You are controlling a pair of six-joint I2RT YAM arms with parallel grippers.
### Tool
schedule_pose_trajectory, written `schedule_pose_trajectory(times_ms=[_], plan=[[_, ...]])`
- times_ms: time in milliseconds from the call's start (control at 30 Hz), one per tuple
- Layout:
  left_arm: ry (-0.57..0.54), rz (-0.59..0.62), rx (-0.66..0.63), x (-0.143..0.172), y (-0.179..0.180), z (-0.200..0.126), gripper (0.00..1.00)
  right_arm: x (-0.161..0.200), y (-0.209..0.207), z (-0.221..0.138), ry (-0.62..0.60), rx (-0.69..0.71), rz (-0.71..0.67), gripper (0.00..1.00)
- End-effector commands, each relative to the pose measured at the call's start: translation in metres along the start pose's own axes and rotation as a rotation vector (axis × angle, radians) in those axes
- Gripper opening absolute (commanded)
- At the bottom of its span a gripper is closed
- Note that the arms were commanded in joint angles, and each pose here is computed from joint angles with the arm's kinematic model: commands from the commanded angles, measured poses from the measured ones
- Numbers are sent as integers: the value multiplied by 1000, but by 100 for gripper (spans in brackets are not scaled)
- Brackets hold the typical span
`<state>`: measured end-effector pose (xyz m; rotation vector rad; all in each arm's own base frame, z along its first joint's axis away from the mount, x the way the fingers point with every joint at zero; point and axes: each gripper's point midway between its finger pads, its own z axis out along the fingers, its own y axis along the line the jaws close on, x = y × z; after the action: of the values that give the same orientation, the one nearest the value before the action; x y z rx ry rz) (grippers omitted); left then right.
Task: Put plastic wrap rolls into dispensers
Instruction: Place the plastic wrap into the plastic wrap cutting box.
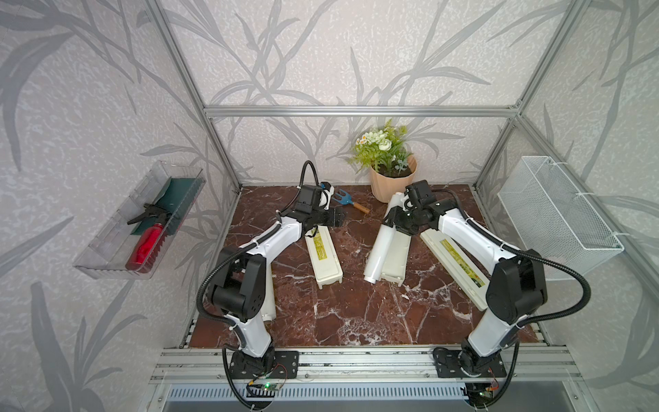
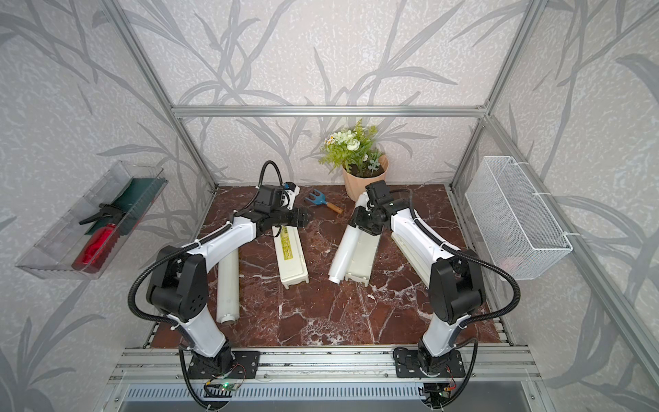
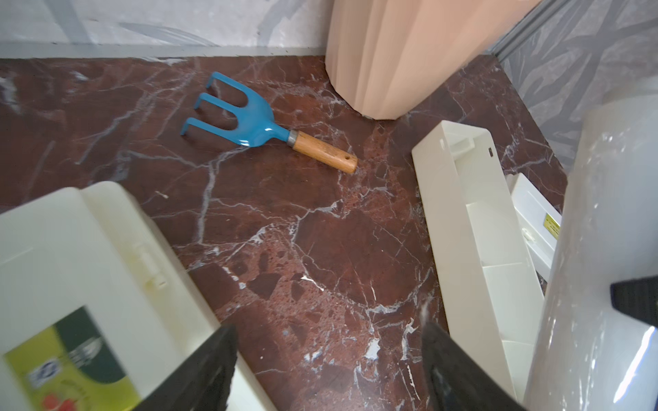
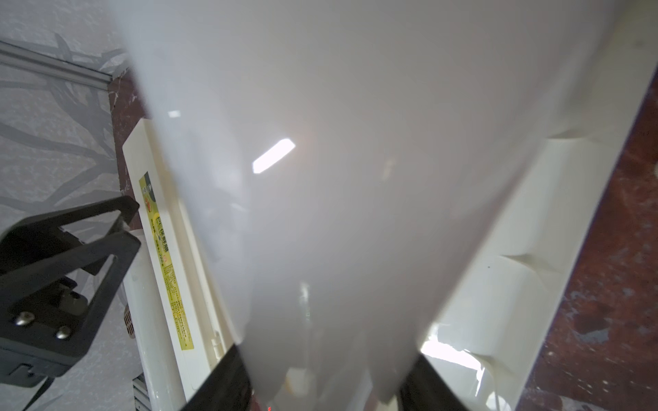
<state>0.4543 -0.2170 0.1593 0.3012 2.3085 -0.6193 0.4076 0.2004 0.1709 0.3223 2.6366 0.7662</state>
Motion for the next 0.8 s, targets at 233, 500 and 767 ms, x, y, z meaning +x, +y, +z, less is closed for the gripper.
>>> schedule_pose_trajectory(times_ms=[233,500,767], plan=[[70,27,100,11,-37,32,81,-46,14,-48,-70,-163,40,8],[117,38,192,23,-64,44,80,-52,2,-47,-14,-195,68,7],[155,71,220,35,-78,50,79,-54,-4,-54,37,-182,20,6]])
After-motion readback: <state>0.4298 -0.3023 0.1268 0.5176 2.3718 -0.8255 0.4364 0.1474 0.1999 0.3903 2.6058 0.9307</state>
